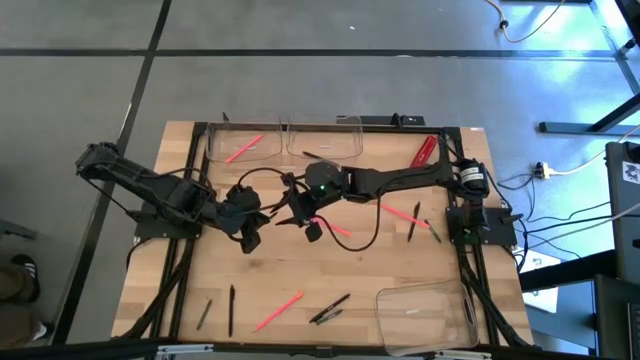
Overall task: Sort crayons/erasers/pens/pencils in bins
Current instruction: Put the green crayon into the bottom transparent bin
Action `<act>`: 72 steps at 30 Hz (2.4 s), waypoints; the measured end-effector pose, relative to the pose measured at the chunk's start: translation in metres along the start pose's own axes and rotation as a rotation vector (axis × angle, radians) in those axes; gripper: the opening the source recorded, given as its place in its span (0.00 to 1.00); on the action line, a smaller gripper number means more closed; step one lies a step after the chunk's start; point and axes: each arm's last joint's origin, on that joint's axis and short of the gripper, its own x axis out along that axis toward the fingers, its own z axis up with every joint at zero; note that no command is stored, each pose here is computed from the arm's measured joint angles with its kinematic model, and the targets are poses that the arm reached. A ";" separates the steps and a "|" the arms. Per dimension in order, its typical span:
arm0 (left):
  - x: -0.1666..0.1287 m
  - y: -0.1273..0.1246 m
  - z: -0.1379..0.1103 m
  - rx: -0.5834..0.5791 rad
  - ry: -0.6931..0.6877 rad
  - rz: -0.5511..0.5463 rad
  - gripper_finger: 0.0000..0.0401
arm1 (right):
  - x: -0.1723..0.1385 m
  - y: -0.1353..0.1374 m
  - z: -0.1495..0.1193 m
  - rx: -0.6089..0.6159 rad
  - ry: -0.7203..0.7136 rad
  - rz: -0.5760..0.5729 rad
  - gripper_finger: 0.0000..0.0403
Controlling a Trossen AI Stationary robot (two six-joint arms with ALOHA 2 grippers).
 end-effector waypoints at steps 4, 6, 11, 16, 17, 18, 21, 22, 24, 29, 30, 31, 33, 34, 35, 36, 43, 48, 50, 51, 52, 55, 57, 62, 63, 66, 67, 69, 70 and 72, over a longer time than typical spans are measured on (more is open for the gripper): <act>0.000 0.000 0.000 0.000 0.000 0.000 0.03 | 0.003 0.001 -0.003 0.002 0.005 0.003 0.39; 0.000 0.000 0.000 0.000 0.001 0.000 0.03 | 0.004 0.001 -0.004 0.003 0.009 0.004 0.39; 0.000 0.000 0.000 0.000 0.000 0.000 0.03 | 0.003 0.000 -0.004 0.002 0.015 -0.014 0.39; 0.000 0.000 0.000 0.000 0.000 0.000 0.03 | 0.003 -0.003 -0.004 0.000 0.005 -0.025 0.39; 0.000 0.000 0.000 0.000 0.000 0.000 0.03 | 0.002 -0.004 -0.005 0.001 0.008 -0.027 0.39; 0.000 0.000 0.000 0.000 0.000 0.000 0.03 | 0.002 -0.005 -0.005 0.001 0.008 -0.029 0.38; 0.000 0.000 0.000 0.001 0.000 0.000 0.03 | 0.001 -0.007 -0.006 0.002 0.007 -0.036 0.34; 0.000 0.000 0.000 0.001 0.000 0.000 0.03 | 0.001 -0.007 -0.006 0.003 0.007 -0.036 0.33; 0.000 0.000 0.000 0.001 0.000 0.001 0.03 | 0.001 -0.008 -0.007 0.004 0.008 -0.037 0.29; 0.000 0.000 0.000 0.001 -0.001 0.001 0.03 | 0.001 -0.008 -0.007 0.003 0.004 -0.031 0.22; 0.000 0.000 0.000 0.001 0.000 0.001 0.03 | 0.001 -0.008 -0.007 0.003 0.004 -0.030 0.21; 0.000 0.000 0.000 0.001 0.000 0.001 0.03 | 0.001 -0.008 -0.007 0.003 0.003 -0.029 0.20; 0.000 0.000 0.000 0.001 -0.001 0.001 0.03 | 0.001 -0.008 -0.007 0.003 0.003 -0.028 0.18; 0.000 0.000 0.000 0.000 -0.001 0.001 0.03 | 0.001 -0.008 -0.007 0.003 0.003 -0.028 0.18; 0.000 0.000 0.000 0.001 0.000 0.001 0.03 | 0.001 -0.007 -0.007 0.004 0.003 -0.027 0.17; 0.000 0.000 0.000 0.001 0.000 0.001 0.03 | 0.001 -0.007 -0.007 0.004 0.003 -0.027 0.16; 0.000 0.000 0.000 0.002 0.001 0.001 0.03 | 0.001 -0.007 -0.007 0.004 0.004 -0.025 0.12; 0.000 0.000 0.000 0.000 0.001 0.001 0.03 | 0.001 -0.007 -0.007 0.004 0.003 -0.025 0.12; 0.000 0.000 0.000 -0.001 0.001 0.001 0.04 | 0.001 -0.007 -0.007 0.004 0.003 -0.025 0.12; 0.000 0.000 0.000 -0.001 0.002 0.000 0.04 | 0.001 -0.007 -0.007 0.004 0.003 -0.025 0.12; 0.000 0.000 0.000 -0.002 0.002 0.000 0.05 | 0.001 -0.007 -0.007 0.004 0.003 -0.025 0.12; 0.000 0.000 0.000 -0.004 0.002 0.000 0.10 | 0.001 -0.008 -0.006 0.003 0.002 -0.026 0.12; 0.000 0.000 0.000 -0.004 0.000 0.000 0.14 | 0.000 -0.008 -0.006 0.003 0.001 -0.028 0.12; 0.000 0.000 0.000 -0.005 -0.001 -0.002 0.22 | 0.000 -0.008 -0.006 0.003 0.002 -0.030 0.12; 0.000 0.000 0.000 -0.005 0.000 -0.002 0.23 | 0.000 -0.008 -0.006 0.003 0.002 -0.031 0.12; 0.000 0.000 -0.001 0.012 0.018 -0.005 0.24 | 0.000 -0.008 -0.006 0.003 0.004 -0.033 0.12; -0.001 0.001 -0.002 0.016 0.032 -0.005 0.23 | 0.000 -0.009 -0.007 0.004 0.004 -0.034 0.12; -0.004 0.004 -0.004 0.019 0.053 0.000 0.23 | -0.001 -0.010 -0.007 0.011 0.014 -0.033 0.12; -0.005 0.006 -0.005 0.018 0.061 0.009 0.23 | -0.002 -0.011 -0.006 0.015 0.024 -0.030 0.12; -0.009 0.011 -0.007 0.026 0.081 0.026 0.23 | -0.003 -0.012 -0.003 0.022 0.043 -0.021 0.12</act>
